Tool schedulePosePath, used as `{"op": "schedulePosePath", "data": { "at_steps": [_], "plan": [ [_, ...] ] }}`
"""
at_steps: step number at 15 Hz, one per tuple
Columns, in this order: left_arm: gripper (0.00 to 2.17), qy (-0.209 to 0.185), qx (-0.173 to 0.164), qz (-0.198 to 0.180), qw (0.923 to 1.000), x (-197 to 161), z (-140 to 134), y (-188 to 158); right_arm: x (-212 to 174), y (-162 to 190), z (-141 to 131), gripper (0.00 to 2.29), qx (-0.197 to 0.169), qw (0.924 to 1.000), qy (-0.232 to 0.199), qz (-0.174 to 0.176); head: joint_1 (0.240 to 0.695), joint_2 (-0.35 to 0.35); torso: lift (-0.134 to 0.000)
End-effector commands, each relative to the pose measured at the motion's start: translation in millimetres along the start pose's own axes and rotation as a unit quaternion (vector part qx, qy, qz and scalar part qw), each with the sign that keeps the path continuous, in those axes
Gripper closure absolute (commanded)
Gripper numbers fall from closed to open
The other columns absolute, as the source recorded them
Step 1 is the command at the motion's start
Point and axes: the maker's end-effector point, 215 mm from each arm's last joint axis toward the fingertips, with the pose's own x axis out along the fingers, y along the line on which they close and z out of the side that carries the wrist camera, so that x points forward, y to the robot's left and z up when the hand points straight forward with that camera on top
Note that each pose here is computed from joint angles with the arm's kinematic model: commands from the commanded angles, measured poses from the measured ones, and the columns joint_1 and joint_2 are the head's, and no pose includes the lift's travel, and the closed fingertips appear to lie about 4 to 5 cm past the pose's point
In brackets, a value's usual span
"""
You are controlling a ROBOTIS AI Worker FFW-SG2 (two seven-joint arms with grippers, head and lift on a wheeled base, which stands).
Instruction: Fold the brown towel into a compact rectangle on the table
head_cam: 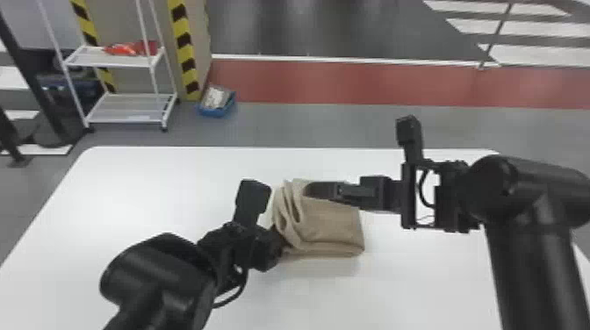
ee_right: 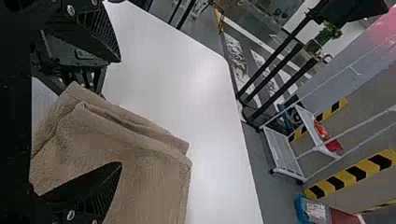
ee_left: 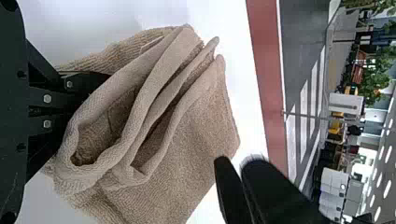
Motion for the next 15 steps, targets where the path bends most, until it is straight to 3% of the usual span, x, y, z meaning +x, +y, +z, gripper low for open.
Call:
{"op": "schedulePosePath", "data": {
  "at_steps": [1,3,4,5,6,11,15],
  "plan": [
    [1.96,-0.018,-0.002,-0.014,0.9997,-7,12,-4,-27,-15,-5,0.07,0.012,0.9999,-0.01,-0.007,0.695,-0.08,-0.124],
    [1.43,-0.049,0.0,-0.015,0.9987,-16,34,-5,-56,-32,-9,0.07,-0.001,0.9992,-0.018,-0.034,0.695,-0.108,-0.124],
    [1.01,-0.06,-0.004,-0.013,0.9981,-23,41,-1,-67,-43,-12,0.07,-0.008,0.9986,-0.024,-0.047,0.695,-0.121,-0.124],
    [0.39,-0.065,-0.006,-0.013,0.9978,-29,44,2,-78,-55,-11,0.07,-0.013,0.9979,-0.033,-0.054,0.695,-0.132,-0.124],
    [0.12,-0.074,-0.006,-0.009,0.9972,-36,52,8,-86,-61,-10,0.07,-0.015,0.9975,-0.042,-0.055,0.695,-0.146,-0.124],
    [0.08,-0.083,0.0,0.026,0.9962,-66,57,44,-115,-86,-19,0.07,-0.003,0.9963,-0.068,-0.052,0.695,-0.186,-0.124],
    [0.09,-0.106,-0.006,0.079,0.9913,-108,60,105,-122,-77,-38,0.07,-0.006,0.9966,-0.076,-0.03,0.695,-0.148,-0.124]
  ]
}}
